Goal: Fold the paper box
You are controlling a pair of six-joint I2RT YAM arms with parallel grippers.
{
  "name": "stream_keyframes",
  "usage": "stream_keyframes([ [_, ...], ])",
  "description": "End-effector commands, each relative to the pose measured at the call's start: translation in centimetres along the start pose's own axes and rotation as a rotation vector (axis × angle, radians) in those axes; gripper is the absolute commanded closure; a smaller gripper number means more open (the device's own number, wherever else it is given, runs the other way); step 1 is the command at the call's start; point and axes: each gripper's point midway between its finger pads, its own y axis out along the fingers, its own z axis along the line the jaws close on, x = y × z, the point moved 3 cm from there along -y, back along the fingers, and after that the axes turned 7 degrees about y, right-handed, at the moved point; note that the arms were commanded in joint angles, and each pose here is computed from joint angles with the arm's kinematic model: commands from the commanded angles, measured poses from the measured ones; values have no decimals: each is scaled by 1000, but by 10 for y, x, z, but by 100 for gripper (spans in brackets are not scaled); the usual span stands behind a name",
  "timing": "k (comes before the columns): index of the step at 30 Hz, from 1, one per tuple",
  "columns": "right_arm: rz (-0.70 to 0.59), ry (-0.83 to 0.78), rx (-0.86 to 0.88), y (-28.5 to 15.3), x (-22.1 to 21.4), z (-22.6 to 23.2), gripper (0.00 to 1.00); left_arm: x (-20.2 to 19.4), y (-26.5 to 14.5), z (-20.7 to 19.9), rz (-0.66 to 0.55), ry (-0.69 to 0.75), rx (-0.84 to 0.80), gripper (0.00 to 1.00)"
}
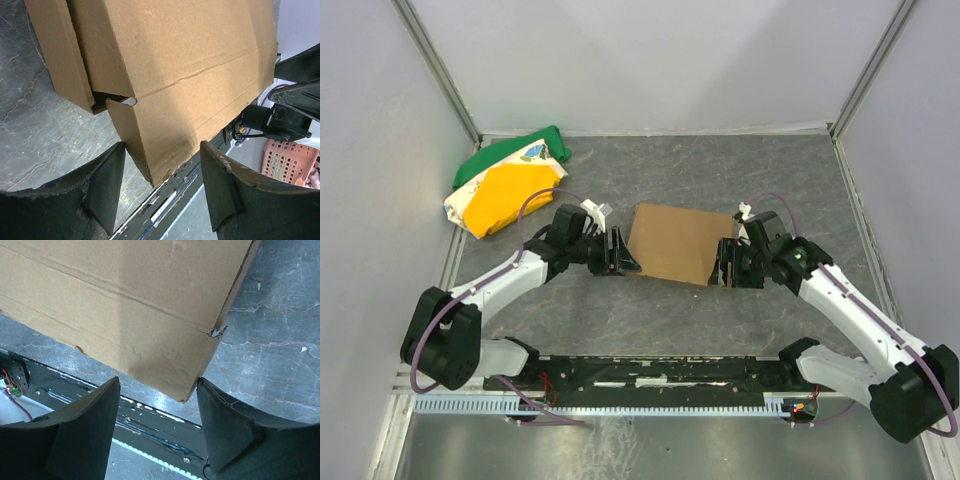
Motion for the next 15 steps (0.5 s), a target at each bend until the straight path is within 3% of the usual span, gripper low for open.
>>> stream_keyframes([
  [1, 15, -31, 16, -5, 2, 7, 29, 5, -1, -7, 8, 48, -34, 32],
  [15, 52, -14, 90, 11, -6, 11, 30, 0, 3, -1, 33, 32, -19, 32],
])
